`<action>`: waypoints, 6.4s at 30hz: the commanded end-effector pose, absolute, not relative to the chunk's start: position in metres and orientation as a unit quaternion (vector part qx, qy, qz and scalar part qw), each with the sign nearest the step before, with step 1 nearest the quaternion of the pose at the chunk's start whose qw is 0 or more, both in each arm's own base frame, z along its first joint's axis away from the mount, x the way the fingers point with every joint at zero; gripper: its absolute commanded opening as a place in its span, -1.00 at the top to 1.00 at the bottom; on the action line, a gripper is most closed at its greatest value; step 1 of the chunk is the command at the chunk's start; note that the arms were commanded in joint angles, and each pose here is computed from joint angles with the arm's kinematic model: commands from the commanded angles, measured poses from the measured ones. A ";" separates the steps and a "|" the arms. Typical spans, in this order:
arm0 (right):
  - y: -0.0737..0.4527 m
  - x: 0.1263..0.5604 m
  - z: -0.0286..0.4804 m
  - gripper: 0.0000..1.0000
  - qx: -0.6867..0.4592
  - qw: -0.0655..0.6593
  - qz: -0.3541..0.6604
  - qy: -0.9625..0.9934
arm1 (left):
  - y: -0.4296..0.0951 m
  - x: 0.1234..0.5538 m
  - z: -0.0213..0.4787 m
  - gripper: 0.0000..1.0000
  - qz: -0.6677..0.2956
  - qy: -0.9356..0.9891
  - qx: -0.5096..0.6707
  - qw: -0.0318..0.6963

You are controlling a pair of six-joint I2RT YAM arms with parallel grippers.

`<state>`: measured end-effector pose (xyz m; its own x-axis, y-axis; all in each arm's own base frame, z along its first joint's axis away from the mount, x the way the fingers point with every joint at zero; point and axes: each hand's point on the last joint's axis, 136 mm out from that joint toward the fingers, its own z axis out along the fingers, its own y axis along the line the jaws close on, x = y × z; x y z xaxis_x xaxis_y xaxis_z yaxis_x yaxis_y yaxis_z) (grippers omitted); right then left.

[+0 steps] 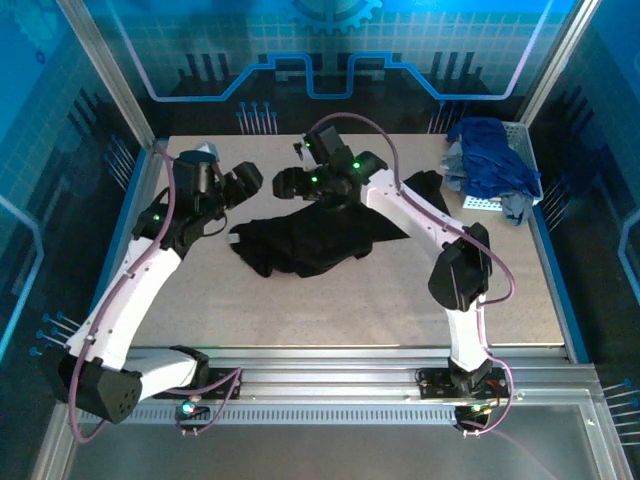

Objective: Fold and stack the t-shirts

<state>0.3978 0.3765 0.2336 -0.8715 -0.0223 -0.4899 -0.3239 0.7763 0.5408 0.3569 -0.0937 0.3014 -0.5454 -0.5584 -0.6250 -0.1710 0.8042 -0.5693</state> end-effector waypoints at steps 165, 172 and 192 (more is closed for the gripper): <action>0.116 0.530 0.218 -0.07 0.226 0.306 0.203 0.902 | -0.068 0.463 0.286 -0.13 -0.209 0.859 -0.318 0.342; 0.121 0.412 0.163 -0.04 0.225 0.235 0.195 0.925 | -0.126 0.289 0.136 -0.17 -0.213 0.905 -0.357 0.095; 0.055 0.232 0.038 -0.11 0.331 0.037 0.092 0.938 | -0.107 0.274 0.027 0.92 -0.102 0.913 -0.382 0.097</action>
